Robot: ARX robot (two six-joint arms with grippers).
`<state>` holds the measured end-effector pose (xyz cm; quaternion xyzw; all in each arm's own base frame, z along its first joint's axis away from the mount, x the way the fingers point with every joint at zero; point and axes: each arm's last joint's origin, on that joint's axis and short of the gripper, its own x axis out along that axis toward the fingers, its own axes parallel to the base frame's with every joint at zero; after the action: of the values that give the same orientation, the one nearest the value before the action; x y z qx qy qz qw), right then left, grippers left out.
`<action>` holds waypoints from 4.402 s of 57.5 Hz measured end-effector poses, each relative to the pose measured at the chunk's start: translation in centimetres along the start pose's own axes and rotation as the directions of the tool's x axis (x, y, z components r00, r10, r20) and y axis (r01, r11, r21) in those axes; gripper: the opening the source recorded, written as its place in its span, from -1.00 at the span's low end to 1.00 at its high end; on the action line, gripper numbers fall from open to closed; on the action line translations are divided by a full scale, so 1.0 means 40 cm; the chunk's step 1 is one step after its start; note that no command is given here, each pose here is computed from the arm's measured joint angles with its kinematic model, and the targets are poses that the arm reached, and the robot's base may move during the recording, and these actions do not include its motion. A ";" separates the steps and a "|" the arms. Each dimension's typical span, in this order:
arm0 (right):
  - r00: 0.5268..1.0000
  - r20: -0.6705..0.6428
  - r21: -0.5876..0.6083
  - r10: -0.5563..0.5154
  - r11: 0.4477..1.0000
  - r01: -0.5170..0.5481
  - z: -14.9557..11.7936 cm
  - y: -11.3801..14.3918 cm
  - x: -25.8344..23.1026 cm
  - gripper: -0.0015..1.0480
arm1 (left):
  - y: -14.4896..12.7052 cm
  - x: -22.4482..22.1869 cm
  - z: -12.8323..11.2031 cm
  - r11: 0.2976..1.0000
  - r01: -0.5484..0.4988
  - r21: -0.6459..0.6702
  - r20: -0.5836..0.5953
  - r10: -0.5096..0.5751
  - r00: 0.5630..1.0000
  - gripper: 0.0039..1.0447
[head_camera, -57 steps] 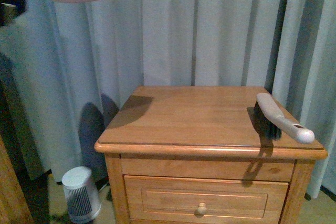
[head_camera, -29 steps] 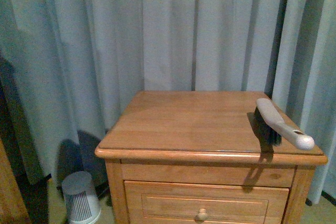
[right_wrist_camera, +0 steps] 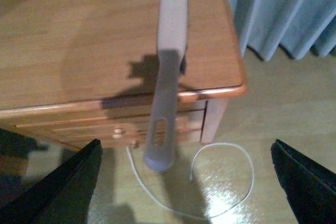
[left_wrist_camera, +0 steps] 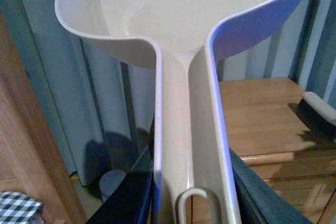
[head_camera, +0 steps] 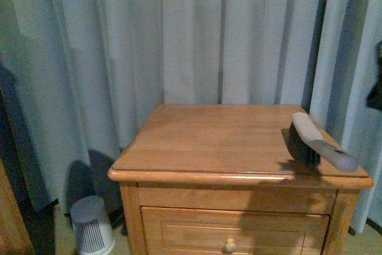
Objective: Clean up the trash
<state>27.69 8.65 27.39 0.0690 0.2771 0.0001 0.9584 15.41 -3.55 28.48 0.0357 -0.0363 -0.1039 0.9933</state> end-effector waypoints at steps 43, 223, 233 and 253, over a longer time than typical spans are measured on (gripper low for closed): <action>0.926 -0.351 0.088 -0.138 0.980 0.179 0.043 0.080 0.307 0.86 | 0.000 0.000 0.000 1.000 0.000 0.000 0.001 0.000 1.000 -0.47; 0.855 0.490 -0.071 -0.169 0.970 0.233 -0.233 -0.078 -0.245 -0.63 | 0.001 -0.001 -0.001 1.000 -0.003 -0.007 0.000 0.003 1.000 -0.47; 0.856 0.490 -0.072 -0.166 0.971 0.229 -0.233 -0.078 -0.245 -0.63 | 0.001 -0.001 -0.001 1.000 -0.003 -0.007 0.000 0.003 1.000 -0.48; 0.855 0.491 -0.072 -0.166 0.971 0.229 -0.232 -0.078 -0.245 -0.63 | 0.001 -0.001 -0.001 1.000 -0.003 -0.007 0.000 0.003 1.000 -0.48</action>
<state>14.32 6.41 24.41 -0.0233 0.0351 -0.0977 0.9943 15.37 -3.49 28.44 0.0323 -0.0360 -0.1027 0.9935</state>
